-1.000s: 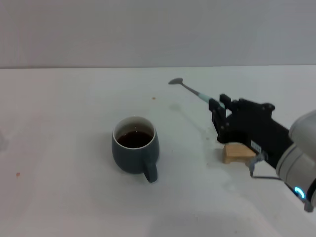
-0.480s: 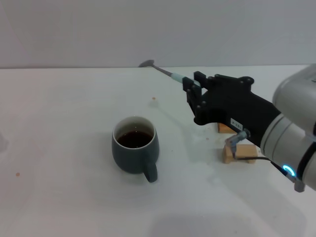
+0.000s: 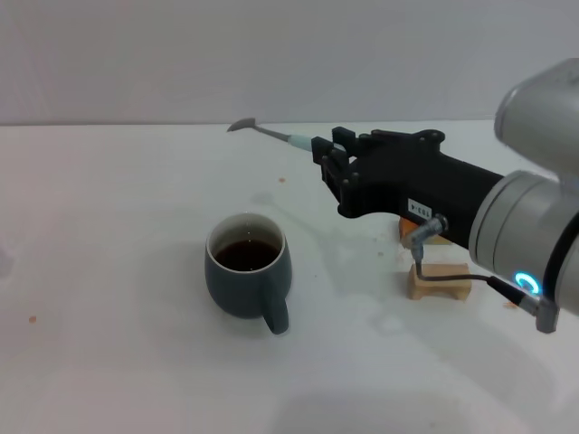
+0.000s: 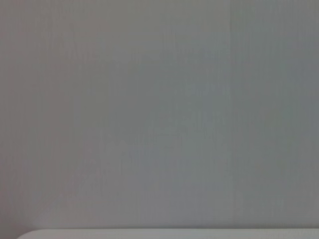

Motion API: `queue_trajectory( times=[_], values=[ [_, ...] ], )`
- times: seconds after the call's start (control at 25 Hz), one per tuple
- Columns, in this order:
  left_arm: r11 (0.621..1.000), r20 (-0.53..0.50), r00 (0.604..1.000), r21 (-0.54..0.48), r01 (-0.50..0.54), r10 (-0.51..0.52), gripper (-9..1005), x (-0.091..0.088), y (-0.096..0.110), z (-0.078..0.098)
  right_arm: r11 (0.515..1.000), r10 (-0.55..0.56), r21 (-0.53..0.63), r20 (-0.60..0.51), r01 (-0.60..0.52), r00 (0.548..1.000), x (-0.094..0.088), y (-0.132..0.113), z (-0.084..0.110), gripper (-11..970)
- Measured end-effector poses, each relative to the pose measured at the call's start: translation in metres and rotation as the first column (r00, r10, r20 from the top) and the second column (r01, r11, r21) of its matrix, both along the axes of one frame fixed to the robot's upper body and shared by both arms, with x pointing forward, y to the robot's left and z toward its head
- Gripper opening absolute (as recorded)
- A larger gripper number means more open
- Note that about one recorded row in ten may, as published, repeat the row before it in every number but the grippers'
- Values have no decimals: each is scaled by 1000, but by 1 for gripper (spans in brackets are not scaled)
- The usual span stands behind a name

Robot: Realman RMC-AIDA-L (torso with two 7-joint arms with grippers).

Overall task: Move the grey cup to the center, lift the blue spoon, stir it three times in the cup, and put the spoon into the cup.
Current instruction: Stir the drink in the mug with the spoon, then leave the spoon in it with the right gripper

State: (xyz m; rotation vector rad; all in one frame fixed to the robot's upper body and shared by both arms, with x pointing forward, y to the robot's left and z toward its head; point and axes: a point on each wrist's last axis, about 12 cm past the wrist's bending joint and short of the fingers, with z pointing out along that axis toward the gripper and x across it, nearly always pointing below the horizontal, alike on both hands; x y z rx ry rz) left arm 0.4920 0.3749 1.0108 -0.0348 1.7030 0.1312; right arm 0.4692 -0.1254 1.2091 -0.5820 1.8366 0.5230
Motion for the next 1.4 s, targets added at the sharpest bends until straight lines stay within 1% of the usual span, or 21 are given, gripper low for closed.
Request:
queue_trajectory(
  times=[0.32,0.6,0.68,0.8,0.88,0.92,1.0,1.04,1.08,1.12,1.24,1.28,1.4],
  values=[
    [1000,0,1000,1,-2,2,-2,1,1,1,999,31,-30,-46,-32,998,11,7,9,154],
    [1000,0,1000,2,-1,1,-2,2,2,1,998,35,-49,-43,-37,998,20,10,18,154],
    [1000,0,1000,3,0,0,-2,3,2,1,996,53,-74,-39,-56,998,25,15,25,154],
    [1000,-1,1000,3,0,0,-2,3,2,2,994,64,-81,-34,-66,997,27,17,29,154],
    [1000,-4,1000,4,-1,1,-2,3,2,1,992,89,-82,-32,-92,995,31,22,38,154],
    [1000,-5,1000,4,-1,1,-2,3,2,1,992,89,-82,-32,-92,995,31,22,38,154],
    [1000,-8,1000,5,-2,2,-2,2,3,1,989,117,-90,-37,-120,992,35,27,47,154],
    [1000,-8,1000,5,-2,2,-2,2,3,1,989,117,-90,-37,-120,992,35,27,47,154],
    [1000,-9,1000,5,-2,2,-2,2,3,0,986,126,-101,-37,-129,991,38,29,52,154],
    [1000,-9,1000,5,-2,2,-2,2,3,0,986,126,-101,-37,-129,991,38,29,52,154],
    [1000,-10,1000,4,-2,2,-2,2,2,0,984,131,-119,-33,-134,991,43,30,60,154],
    [1000,-10,1000,4,-3,3,-2,2,2,0,982,139,-127,-43,-143,989,45,30,65,154],
    [1000,-11,1000,4,-4,4,-2,2,2,0,978,164,-123,-59,-170,985,46,31,70,154]
  ],
)
